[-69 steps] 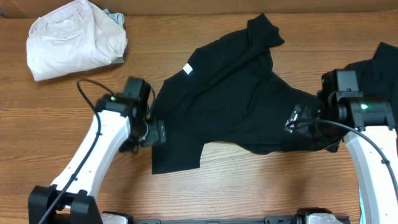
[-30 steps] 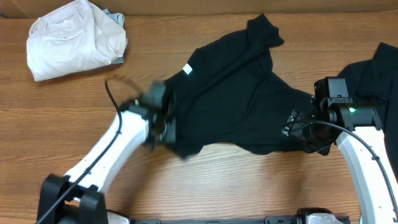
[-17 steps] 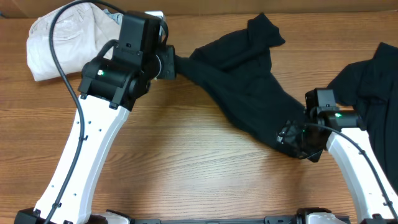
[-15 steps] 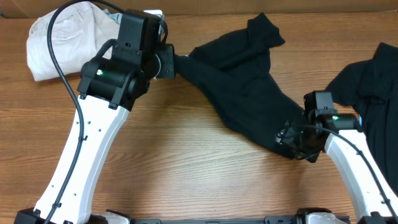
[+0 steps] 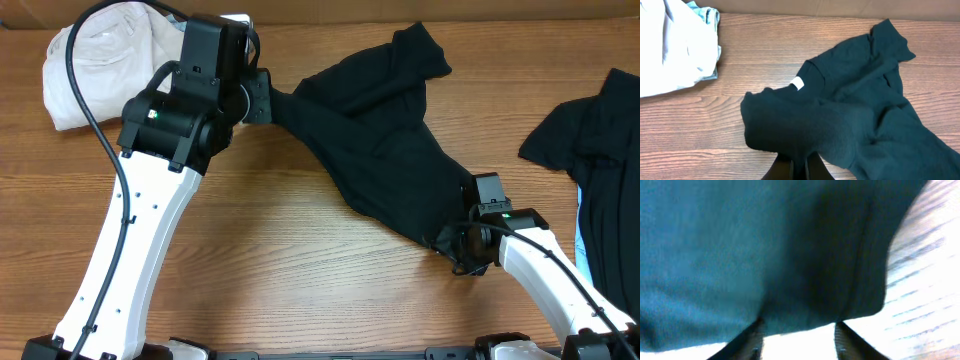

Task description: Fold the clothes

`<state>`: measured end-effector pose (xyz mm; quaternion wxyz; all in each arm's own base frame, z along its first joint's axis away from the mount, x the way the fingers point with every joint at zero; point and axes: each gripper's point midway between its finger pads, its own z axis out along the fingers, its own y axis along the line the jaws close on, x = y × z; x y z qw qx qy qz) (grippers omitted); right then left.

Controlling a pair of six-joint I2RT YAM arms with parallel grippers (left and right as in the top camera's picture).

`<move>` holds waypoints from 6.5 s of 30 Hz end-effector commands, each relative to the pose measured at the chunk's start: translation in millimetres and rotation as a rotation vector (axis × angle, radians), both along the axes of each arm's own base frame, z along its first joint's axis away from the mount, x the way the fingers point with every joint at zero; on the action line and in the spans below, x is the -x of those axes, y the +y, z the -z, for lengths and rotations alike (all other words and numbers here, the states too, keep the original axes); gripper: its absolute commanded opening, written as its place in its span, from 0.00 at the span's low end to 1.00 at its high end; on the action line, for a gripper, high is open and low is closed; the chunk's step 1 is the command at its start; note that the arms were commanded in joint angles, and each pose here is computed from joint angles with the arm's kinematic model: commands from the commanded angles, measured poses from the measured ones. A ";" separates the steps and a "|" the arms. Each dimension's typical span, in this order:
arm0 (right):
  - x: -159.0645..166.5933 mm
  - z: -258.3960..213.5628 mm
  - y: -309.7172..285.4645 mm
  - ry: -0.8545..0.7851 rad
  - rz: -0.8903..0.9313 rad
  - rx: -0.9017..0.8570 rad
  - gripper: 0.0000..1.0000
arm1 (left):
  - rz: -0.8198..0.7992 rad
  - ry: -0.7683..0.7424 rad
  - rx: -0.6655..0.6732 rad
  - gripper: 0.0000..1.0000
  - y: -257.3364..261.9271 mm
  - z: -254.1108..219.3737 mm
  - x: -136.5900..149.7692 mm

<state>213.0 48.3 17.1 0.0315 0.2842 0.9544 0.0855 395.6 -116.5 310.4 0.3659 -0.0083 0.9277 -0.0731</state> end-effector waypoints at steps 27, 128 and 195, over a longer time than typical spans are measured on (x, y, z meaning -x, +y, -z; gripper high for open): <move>20.8 -207.6 -17.1 -0.115 -0.049 0.085 0.04 | -0.067 -0.163 0.027 0.04 39.9 -96.6 24.0; -95.0 -20.7 19.9 0.040 -0.247 0.075 0.39 | -0.055 0.336 -0.103 0.04 20.0 94.8 -47.0; -80.2 -10.5 9.2 0.089 -0.247 0.126 0.32 | -0.057 0.334 -0.105 0.04 20.8 94.6 -47.4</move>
